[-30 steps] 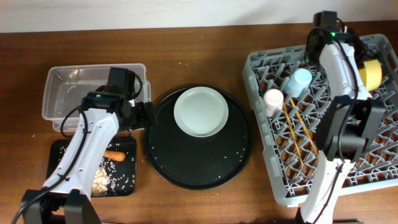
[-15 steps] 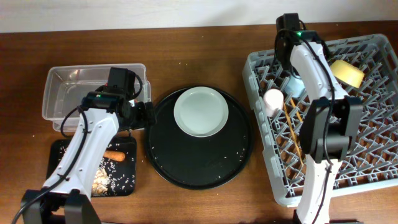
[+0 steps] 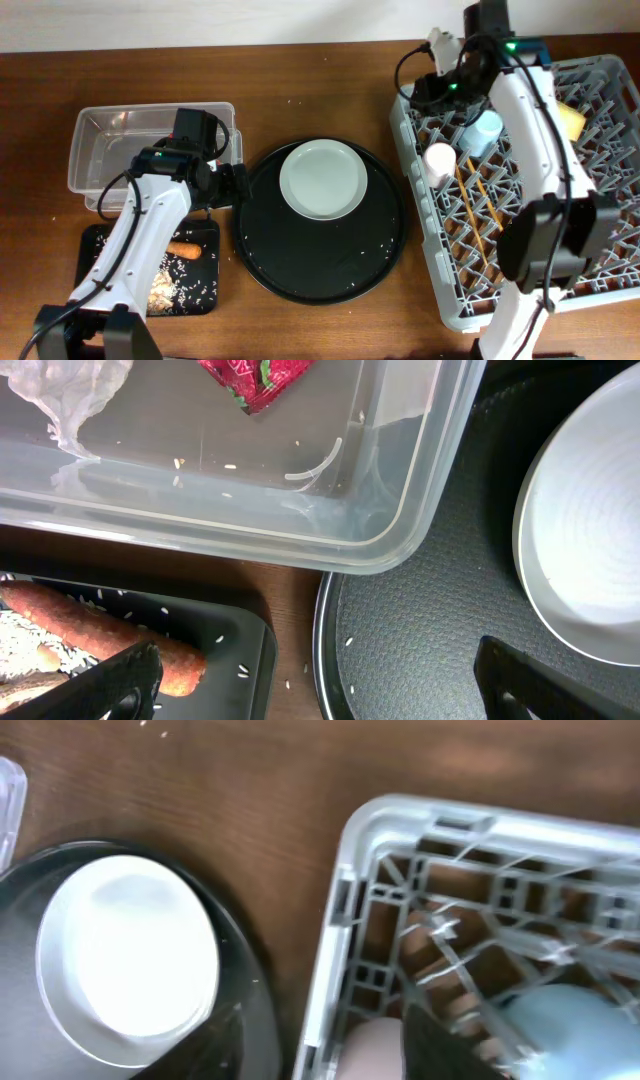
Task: Sort waste into correct bins and load items into the dishwasher rack
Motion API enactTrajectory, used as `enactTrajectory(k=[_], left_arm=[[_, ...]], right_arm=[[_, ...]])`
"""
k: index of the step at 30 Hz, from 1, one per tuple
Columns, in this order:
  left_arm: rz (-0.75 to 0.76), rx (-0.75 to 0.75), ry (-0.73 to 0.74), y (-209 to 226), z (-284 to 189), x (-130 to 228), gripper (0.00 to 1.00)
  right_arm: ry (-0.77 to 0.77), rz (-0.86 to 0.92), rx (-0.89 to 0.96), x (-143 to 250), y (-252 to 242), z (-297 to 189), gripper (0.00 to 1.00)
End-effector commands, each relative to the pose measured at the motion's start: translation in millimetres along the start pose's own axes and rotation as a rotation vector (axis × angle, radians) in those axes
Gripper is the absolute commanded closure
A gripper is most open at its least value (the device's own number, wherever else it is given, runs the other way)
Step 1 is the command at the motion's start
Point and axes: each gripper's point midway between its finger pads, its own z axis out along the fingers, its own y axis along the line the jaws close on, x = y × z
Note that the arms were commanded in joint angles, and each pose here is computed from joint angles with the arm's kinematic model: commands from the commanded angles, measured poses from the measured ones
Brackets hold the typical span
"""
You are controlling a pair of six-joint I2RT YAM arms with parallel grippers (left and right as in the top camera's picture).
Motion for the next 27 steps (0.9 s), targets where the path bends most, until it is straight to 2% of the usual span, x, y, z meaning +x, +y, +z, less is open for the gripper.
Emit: enactTrajectory(k=[1, 4, 10, 14, 18, 19, 21, 25, 27], left_arm=[[-0.006, 0.005, -0.016, 0, -4, -2, 0.01], [-0.006, 0.005, -0.016, 0, -4, -2, 0.01], [-0.005, 0.005, -0.015, 0, -4, -2, 0.01], [-0.006, 0.005, -0.015, 0, -4, -2, 0.01], [-0.006, 0.005, -0.015, 0, -4, -2, 0.01], [-0.006, 0.005, -0.016, 0, -4, -2, 0.01], [-0.006, 0.005, -0.015, 0, -4, -2, 0.01], [-0.005, 0.005, -0.016, 0, -4, -2, 0.01], [-0.006, 0.005, -0.016, 0, -4, -2, 0.01]], right_arm=[[0.089, -0.002, -0.061, 15, 22, 37, 0.56], [0.134, -0.033, 0.002, 21, 22, 54, 0.56], [0.114, -0.050, 0.156, 13, -3, 56, 0.57], [0.103, 0.000, 0.170, 11, -5, 56, 0.58], [0.152, 0.009, 0.163, 31, -7, 72, 0.58], [0.157, 0.010, 0.160, 33, -7, 73, 0.61], [0.168, 0.012, 0.155, 36, -6, 74, 0.76], [0.123, 0.004, 0.160, 25, -7, 75, 0.91], [0.091, -0.002, 0.163, 17, -8, 76, 0.94]])
